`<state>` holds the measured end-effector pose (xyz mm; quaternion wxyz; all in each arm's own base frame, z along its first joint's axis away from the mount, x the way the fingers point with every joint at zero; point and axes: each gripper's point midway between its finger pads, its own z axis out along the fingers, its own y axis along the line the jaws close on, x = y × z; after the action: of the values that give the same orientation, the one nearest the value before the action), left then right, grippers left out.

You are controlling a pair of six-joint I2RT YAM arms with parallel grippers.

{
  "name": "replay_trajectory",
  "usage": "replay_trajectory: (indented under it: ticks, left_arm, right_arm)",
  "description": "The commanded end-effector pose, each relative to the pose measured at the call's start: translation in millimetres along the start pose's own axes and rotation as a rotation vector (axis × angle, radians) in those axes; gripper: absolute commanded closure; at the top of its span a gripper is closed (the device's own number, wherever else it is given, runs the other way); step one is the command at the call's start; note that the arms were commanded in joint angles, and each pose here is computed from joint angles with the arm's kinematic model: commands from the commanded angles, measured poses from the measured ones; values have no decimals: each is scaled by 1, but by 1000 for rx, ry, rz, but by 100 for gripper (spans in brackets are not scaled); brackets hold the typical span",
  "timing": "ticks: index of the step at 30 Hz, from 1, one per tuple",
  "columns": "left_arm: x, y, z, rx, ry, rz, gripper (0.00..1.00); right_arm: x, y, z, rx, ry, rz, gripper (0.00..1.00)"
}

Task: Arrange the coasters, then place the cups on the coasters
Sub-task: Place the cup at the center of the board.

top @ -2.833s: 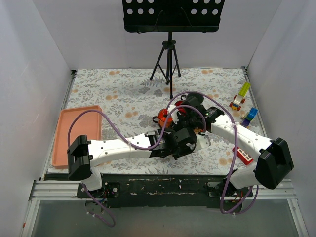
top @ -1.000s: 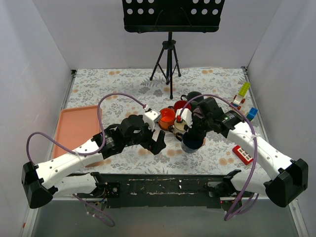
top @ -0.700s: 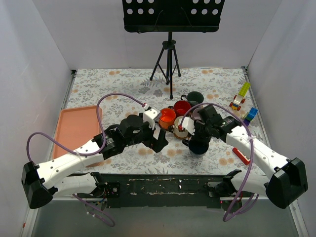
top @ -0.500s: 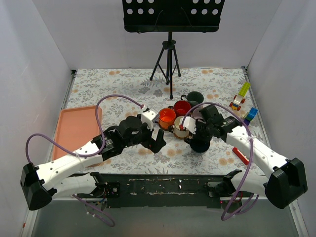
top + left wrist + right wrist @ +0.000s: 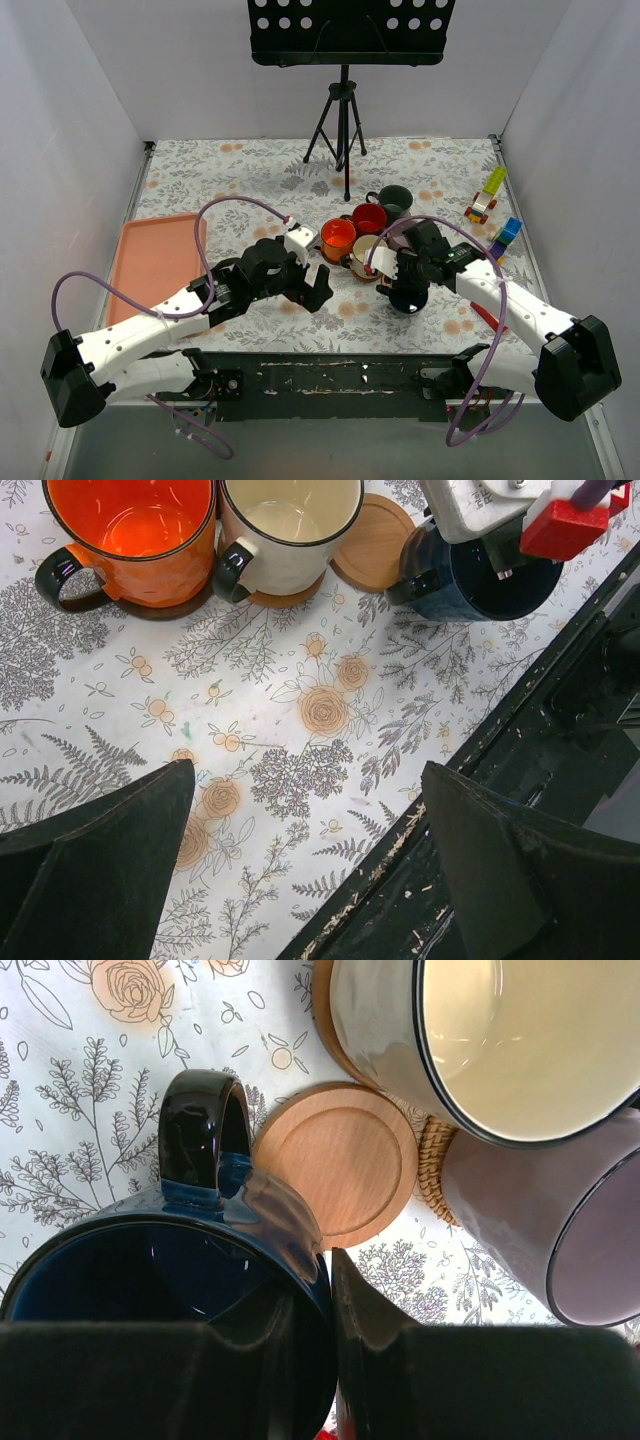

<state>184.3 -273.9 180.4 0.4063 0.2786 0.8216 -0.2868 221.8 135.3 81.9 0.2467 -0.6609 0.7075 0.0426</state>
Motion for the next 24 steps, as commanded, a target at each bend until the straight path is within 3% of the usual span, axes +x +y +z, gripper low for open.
replay_trajectory:
  ticks: [1,12,24]
  left_arm:
    - [-5,0,1,2,-20,-7,2]
    - [1,-4,11,37,17,6,2]
    - [8,2,8,18,29,11,2]
  right_arm:
    - [-18,-16,-5,53,-79,-31,99]
    - [-42,13,-4,-52,-242,-11,99]
    - [-56,34,17,-149,-268,-39,97]
